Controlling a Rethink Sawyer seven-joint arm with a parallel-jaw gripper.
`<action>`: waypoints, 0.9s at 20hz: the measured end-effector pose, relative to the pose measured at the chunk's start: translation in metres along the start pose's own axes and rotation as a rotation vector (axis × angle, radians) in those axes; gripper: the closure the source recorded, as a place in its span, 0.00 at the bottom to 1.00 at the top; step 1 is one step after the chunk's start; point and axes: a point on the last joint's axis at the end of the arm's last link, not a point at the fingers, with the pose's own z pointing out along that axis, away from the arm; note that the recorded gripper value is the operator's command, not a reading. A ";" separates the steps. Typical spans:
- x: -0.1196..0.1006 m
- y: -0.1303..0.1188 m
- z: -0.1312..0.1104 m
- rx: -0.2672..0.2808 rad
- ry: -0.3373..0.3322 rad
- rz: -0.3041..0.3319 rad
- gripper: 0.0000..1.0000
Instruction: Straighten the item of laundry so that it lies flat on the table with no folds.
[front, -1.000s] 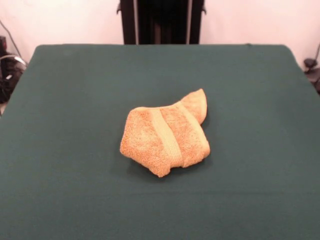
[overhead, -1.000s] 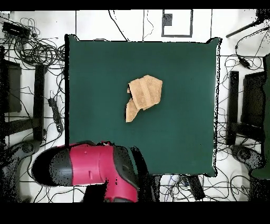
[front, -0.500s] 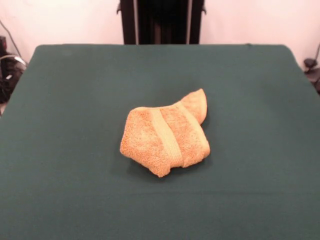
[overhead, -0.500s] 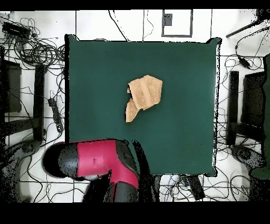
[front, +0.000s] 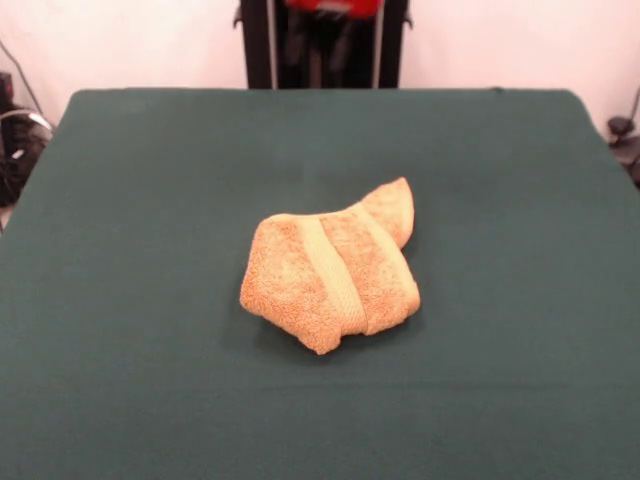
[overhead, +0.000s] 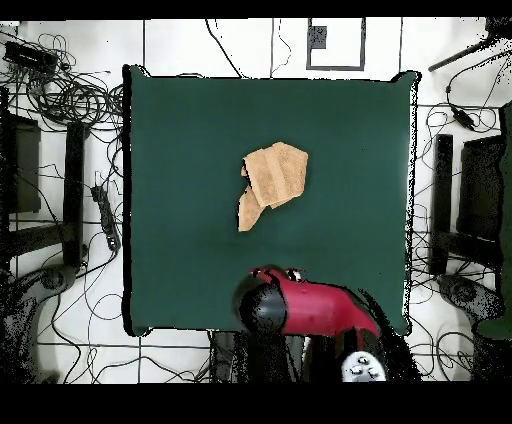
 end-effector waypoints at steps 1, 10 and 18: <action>0.006 -0.008 0.012 0.000 -0.010 -0.011 0.00; 0.069 -0.027 0.087 -0.064 0.049 -0.173 0.00; 0.062 0.020 0.093 -0.138 0.053 -0.239 0.00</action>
